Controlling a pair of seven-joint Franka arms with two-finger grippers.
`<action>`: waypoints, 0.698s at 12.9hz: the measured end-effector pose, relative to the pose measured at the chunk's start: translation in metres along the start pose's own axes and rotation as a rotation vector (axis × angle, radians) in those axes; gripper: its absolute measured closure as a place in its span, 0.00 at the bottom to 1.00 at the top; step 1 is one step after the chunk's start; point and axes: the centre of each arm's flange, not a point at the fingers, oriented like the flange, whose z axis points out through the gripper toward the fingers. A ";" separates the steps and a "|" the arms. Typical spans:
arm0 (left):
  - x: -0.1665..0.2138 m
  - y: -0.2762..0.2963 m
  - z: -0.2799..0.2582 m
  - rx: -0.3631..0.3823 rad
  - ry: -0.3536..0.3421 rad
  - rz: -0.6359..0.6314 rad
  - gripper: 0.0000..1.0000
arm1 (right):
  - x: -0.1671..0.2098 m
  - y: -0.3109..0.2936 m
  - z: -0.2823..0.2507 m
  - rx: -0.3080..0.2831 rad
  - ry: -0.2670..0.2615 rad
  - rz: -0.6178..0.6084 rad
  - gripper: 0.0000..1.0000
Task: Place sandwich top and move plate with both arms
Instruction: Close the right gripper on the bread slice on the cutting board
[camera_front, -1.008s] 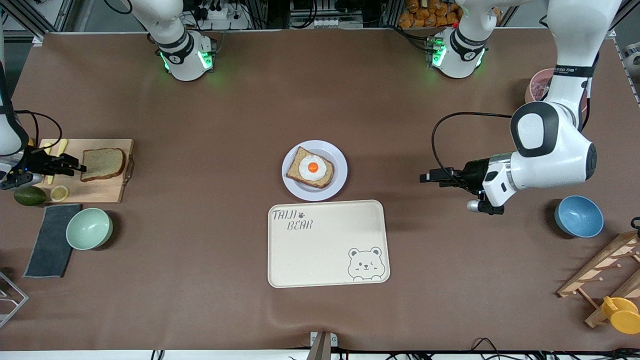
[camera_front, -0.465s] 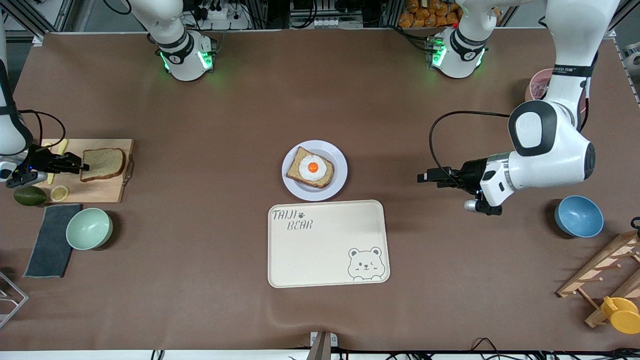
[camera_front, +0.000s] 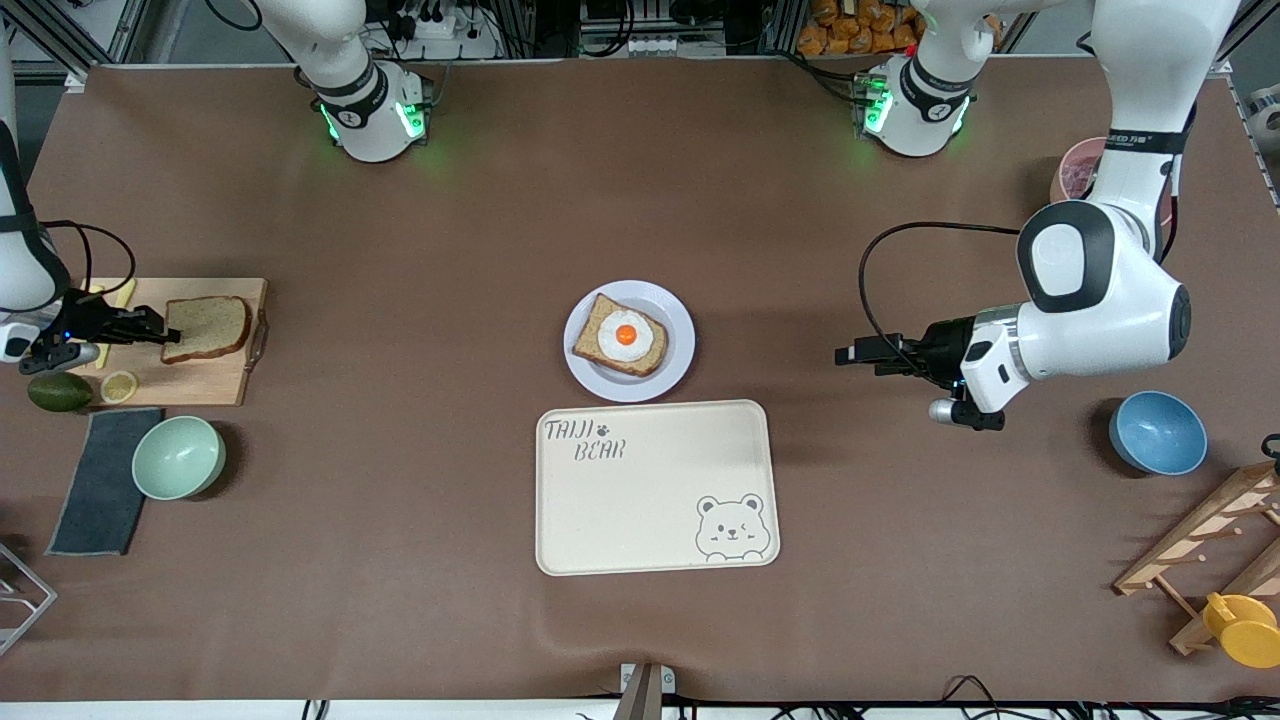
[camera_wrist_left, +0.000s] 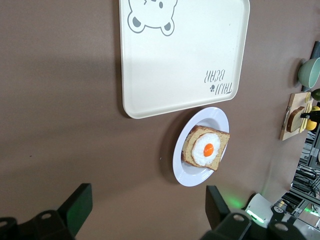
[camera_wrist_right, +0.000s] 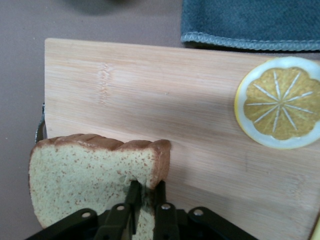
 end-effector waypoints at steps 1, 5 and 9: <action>0.000 -0.001 -0.001 0.000 0.001 -0.001 0.00 | -0.001 0.000 0.000 0.004 0.003 0.001 0.88; 0.002 -0.010 -0.012 -0.007 0.008 -0.014 0.00 | 0.000 0.000 -0.001 0.022 0.006 0.005 0.88; 0.000 -0.025 -0.030 -0.027 -0.008 -0.018 0.00 | 0.019 -0.012 -0.022 0.108 0.007 0.010 0.93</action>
